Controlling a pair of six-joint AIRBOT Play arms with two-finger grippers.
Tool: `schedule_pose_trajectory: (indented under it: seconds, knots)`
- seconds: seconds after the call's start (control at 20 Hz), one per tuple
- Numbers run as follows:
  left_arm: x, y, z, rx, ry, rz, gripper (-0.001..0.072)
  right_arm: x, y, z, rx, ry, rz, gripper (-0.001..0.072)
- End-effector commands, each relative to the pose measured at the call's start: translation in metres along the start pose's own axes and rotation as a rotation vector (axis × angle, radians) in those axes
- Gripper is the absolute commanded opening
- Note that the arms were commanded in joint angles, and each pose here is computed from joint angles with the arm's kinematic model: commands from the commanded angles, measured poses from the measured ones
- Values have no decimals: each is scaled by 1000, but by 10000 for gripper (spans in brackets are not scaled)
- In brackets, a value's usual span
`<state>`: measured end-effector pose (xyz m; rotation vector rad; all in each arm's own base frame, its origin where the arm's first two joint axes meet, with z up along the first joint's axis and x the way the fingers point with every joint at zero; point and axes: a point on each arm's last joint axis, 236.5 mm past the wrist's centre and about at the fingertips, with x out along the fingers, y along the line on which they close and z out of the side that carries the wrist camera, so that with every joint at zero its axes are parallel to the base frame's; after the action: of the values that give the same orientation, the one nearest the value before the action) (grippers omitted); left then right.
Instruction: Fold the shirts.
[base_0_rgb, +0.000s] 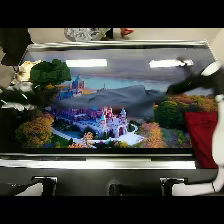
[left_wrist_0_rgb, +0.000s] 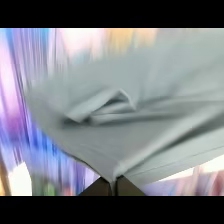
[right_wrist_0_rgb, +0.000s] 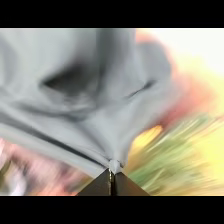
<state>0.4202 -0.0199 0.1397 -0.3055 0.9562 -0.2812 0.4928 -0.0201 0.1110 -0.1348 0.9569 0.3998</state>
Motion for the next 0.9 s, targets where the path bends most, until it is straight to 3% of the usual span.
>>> schedule_pose_trajectory:
  seconds: [0.0,0.15,0.25,0.55,0.75,0.85]
  knots:
    - [-200,-92,124,228,-589,41,33,-251,6,116,-246,-545,-496,38]
    - [-364,-180,123,360,-990,21,34,-470,79,104,-367,-941,-861,38]
    - [-414,-203,89,389,-1101,33,34,-524,122,62,-382,-998,-919,38]
    - [-429,-197,53,334,-1128,80,33,-560,159,14,-374,-1027,-951,38]
    - [-408,-186,63,316,-1066,86,33,-524,138,23,-340,-923,-884,38]
    - [-358,-163,71,280,-896,95,32,-475,113,30,-310,-776,-808,38]
